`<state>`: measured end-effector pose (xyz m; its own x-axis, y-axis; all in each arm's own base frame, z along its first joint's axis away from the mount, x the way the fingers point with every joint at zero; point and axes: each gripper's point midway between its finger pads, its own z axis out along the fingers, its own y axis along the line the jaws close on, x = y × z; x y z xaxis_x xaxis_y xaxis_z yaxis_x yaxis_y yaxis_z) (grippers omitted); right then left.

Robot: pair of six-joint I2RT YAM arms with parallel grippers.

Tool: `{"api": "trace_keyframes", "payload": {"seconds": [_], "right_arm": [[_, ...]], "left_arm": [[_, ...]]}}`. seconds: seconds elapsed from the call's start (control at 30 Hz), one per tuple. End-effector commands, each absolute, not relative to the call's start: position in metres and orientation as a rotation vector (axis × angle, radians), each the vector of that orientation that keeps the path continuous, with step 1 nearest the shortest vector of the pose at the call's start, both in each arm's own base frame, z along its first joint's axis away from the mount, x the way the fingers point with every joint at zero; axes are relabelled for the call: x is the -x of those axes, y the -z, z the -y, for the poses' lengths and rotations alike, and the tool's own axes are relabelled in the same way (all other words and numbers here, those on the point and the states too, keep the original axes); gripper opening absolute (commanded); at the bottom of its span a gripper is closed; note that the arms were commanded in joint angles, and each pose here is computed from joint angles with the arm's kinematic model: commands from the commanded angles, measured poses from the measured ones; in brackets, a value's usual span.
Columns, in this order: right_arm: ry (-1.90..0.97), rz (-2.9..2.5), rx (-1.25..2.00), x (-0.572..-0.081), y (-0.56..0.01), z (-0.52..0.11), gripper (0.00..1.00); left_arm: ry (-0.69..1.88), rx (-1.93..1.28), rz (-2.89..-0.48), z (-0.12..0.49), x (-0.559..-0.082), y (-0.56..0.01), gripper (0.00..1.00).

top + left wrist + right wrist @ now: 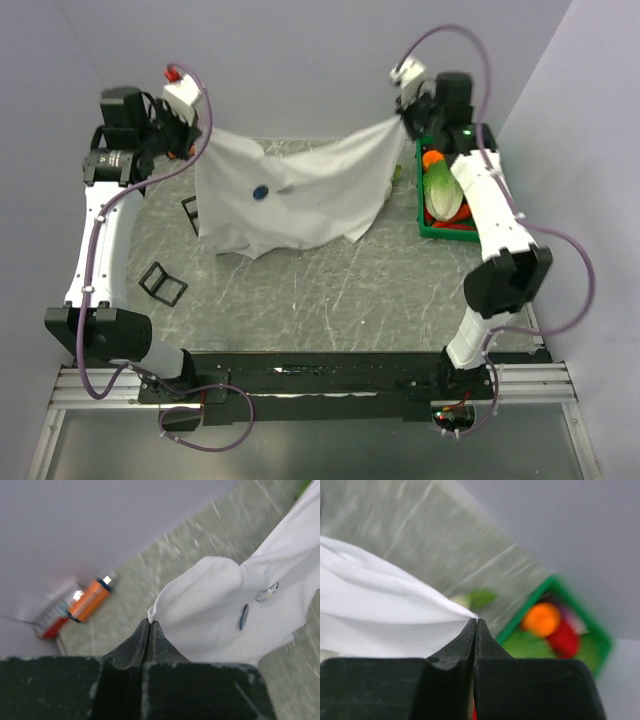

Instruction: Remove the brooch from the garment

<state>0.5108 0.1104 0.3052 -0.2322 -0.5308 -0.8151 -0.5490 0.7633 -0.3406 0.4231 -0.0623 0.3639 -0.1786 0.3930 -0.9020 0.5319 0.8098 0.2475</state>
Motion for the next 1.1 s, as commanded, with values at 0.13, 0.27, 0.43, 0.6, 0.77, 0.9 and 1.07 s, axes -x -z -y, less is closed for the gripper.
{"api": "trace_keyframes", "payload": {"seconds": [0.13, 0.27, 0.43, 0.6, 0.77, 0.9, 1.07], "right_arm": [[0.089, -1.388, 0.587, -0.481, -0.512, -0.103, 0.00], [0.104, -1.338, 0.559, -0.462, -0.535, -0.097, 0.00], [0.117, -1.310, 0.536, -0.427, -0.550, -0.088, 0.00], [0.126, -1.299, 0.500, -0.384, -0.559, -0.075, 0.00], [0.104, -1.318, 0.505, -0.326, -0.560, -0.067, 0.00], [0.081, -1.350, 0.557, -0.286, -0.553, -0.066, 0.00], [0.000, -1.345, 0.590, -0.231, -0.544, -0.070, 0.00]], "left_arm": [[0.004, -0.527, -1.353, 0.052, -0.430, -0.535, 0.01], [0.000, -0.522, -1.216, 0.056, -0.407, -0.579, 0.01], [-0.018, -0.514, -1.133, 0.057, -0.373, -0.609, 0.01], [-0.062, -0.500, -1.059, 0.052, -0.329, -0.632, 0.01], [-0.100, -0.514, -0.995, 0.052, -0.293, -0.650, 0.01], [-0.127, -0.526, -0.951, 0.052, -0.253, -0.661, 0.01], [-0.037, -0.548, -0.895, 0.066, -0.212, -0.670, 0.01]]}}
